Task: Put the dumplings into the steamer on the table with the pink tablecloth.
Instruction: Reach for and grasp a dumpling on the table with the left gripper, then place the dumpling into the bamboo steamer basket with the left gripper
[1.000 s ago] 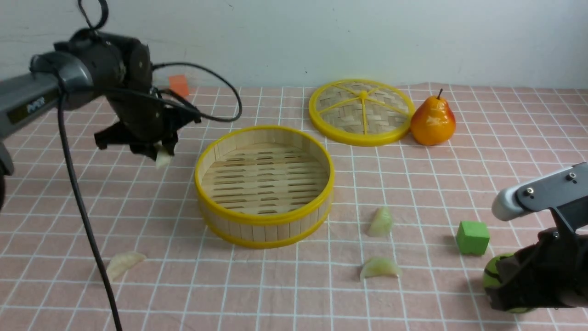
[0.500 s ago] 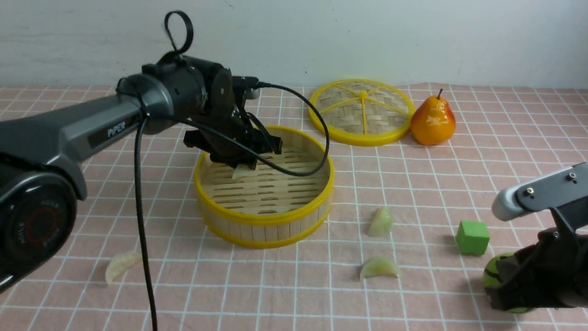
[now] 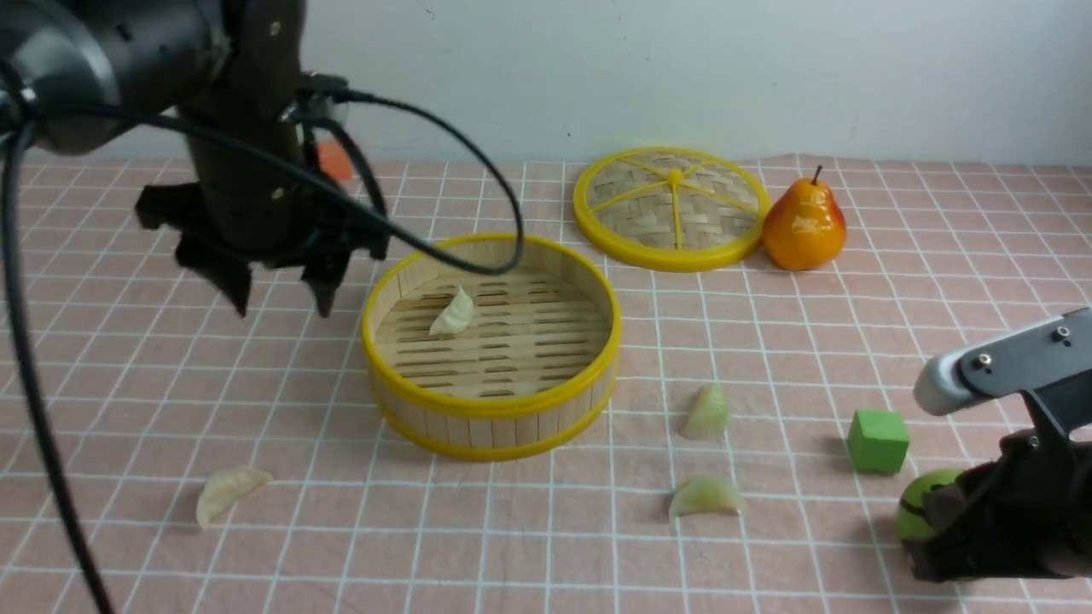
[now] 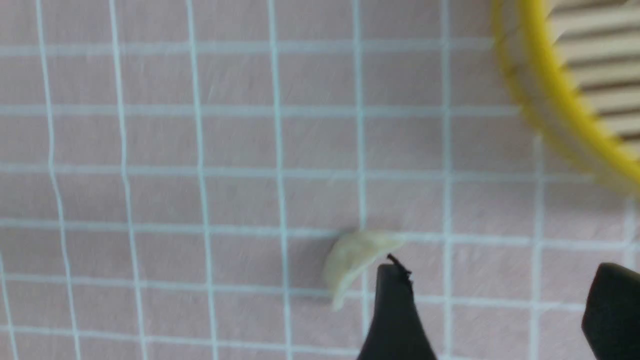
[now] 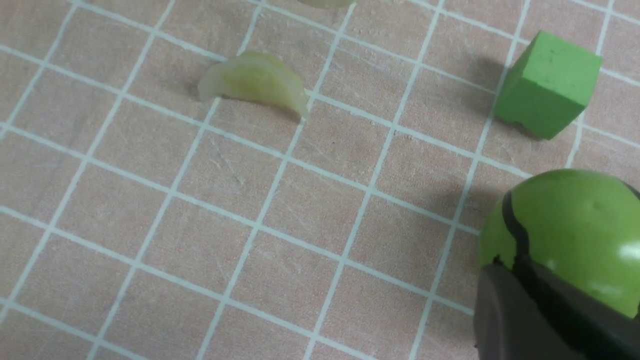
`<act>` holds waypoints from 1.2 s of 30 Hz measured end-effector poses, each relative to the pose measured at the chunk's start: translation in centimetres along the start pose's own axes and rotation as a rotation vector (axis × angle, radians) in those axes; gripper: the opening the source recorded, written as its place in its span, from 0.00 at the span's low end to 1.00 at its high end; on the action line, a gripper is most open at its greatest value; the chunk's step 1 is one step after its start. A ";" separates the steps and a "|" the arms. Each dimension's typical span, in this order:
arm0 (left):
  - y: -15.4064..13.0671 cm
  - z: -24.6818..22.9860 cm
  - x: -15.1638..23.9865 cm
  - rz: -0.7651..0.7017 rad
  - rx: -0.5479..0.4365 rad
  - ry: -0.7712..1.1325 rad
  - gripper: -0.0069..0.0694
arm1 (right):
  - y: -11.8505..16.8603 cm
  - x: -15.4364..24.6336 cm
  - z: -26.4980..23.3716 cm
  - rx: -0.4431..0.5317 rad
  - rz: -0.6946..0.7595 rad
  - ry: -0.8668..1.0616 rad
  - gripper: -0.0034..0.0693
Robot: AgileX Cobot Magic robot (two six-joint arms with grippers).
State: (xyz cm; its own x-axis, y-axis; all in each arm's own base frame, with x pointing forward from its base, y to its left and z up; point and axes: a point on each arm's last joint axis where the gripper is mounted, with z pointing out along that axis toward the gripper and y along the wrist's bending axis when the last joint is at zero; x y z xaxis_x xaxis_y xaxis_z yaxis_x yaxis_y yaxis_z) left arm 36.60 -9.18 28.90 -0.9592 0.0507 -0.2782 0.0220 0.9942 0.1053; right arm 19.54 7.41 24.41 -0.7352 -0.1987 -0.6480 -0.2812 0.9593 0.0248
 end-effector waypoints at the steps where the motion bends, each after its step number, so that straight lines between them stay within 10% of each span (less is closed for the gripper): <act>1: 0.4 1.0 0.8 0.009 -0.004 0.022 0.71 | 0.0 0.0 0.0 -0.002 0.004 0.000 0.09; 13: 1.6 10.6 4.7 0.111 -0.038 0.075 0.68 | 0.3 0.0 0.0 -0.021 0.029 0.002 0.09; 22: 1.4 11.9 4.9 -0.019 -0.040 0.104 0.33 | 0.3 0.0 0.0 -0.022 0.032 0.003 0.11; 36: -7.3 -0.7 1.2 0.099 0.328 -0.330 0.34 | 0.3 -0.1 0.0 -0.025 0.032 -0.012 0.12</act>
State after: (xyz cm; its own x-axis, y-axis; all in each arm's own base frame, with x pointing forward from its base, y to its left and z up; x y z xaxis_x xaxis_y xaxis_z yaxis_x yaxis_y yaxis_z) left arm 35.06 -16.41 28.44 -0.8085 0.1214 -0.5759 0.2475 0.9579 -0.1455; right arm 19.52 7.74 24.50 -0.7365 -0.1650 -0.6559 -0.2727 0.9599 0.0647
